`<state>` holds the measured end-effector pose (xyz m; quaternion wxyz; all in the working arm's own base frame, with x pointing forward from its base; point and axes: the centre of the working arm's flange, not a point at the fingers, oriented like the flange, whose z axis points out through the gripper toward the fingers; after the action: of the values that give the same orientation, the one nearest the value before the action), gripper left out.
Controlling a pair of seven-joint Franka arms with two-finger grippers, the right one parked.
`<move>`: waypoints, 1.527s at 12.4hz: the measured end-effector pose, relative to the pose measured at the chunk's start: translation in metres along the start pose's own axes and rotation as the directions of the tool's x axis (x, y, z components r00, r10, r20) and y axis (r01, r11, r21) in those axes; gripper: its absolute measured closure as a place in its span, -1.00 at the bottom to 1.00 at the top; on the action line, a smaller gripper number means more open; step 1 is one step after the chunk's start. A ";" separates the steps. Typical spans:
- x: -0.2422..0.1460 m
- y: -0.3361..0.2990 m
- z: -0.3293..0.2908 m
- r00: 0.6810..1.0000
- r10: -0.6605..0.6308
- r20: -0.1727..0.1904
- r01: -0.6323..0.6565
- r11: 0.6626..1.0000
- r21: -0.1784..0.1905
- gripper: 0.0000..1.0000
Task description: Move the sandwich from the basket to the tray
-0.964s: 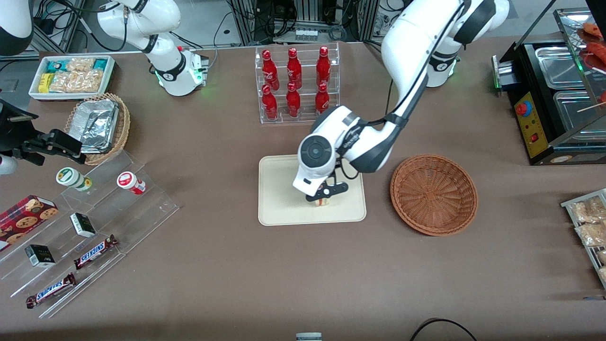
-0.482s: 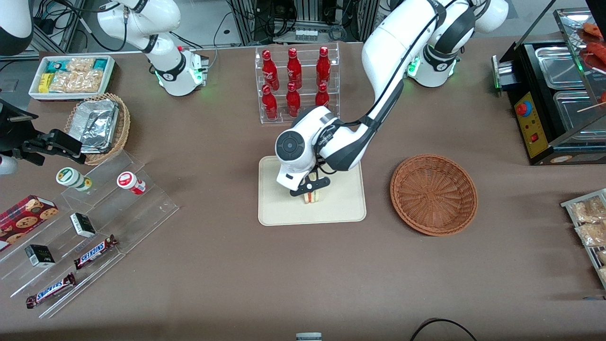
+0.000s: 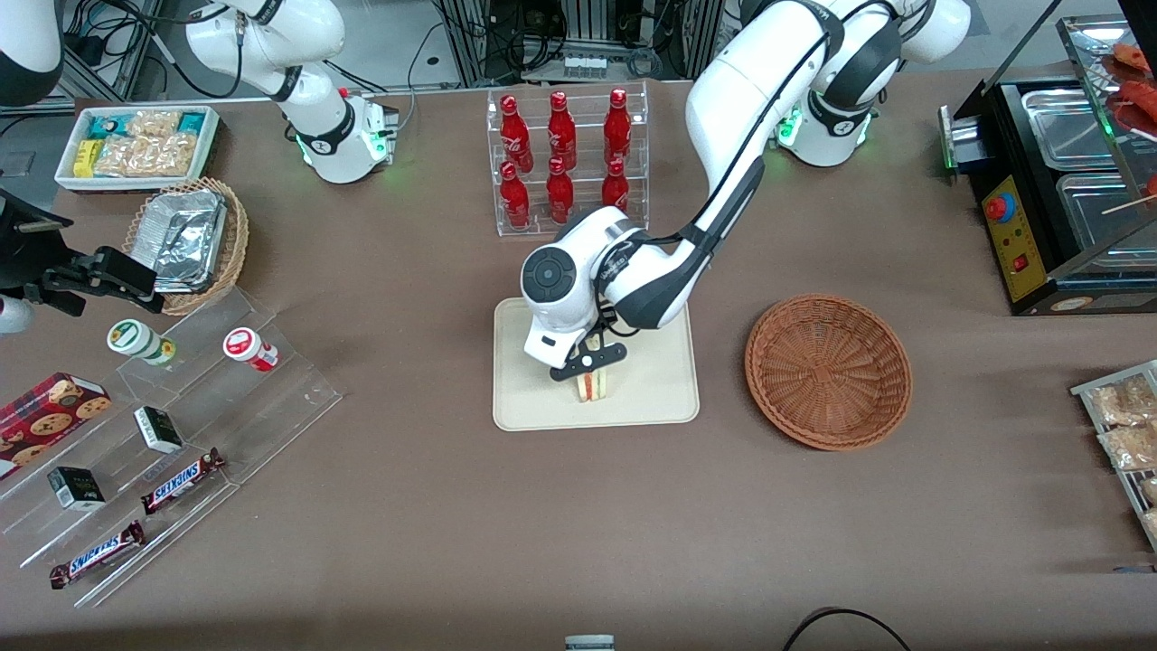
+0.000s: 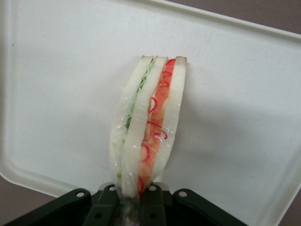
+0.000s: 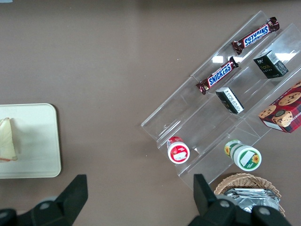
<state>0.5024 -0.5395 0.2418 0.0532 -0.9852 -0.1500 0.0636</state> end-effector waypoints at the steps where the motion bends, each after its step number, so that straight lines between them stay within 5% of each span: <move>1: 0.000 0.000 0.002 1.000 0.000 0.000 0.000 1.000 0.000 0.73; 9: 0.012 -0.005 -0.030 1.000 -0.022 -0.020 0.022 1.000 -0.013 -0.96; 12: 0.031 -0.029 -0.076 1.000 -0.020 -0.019 0.020 1.000 0.004 -1.00; 16: 0.049 -0.051 -0.125 0.997 -0.058 -0.046 0.057 0.998 -0.028 -1.00; 19: 0.085 -0.107 -0.174 0.996 -0.083 -0.033 0.083 0.997 0.001 -1.00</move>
<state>0.5770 -0.4275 0.4171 0.0597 -0.9789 -0.1899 0.0453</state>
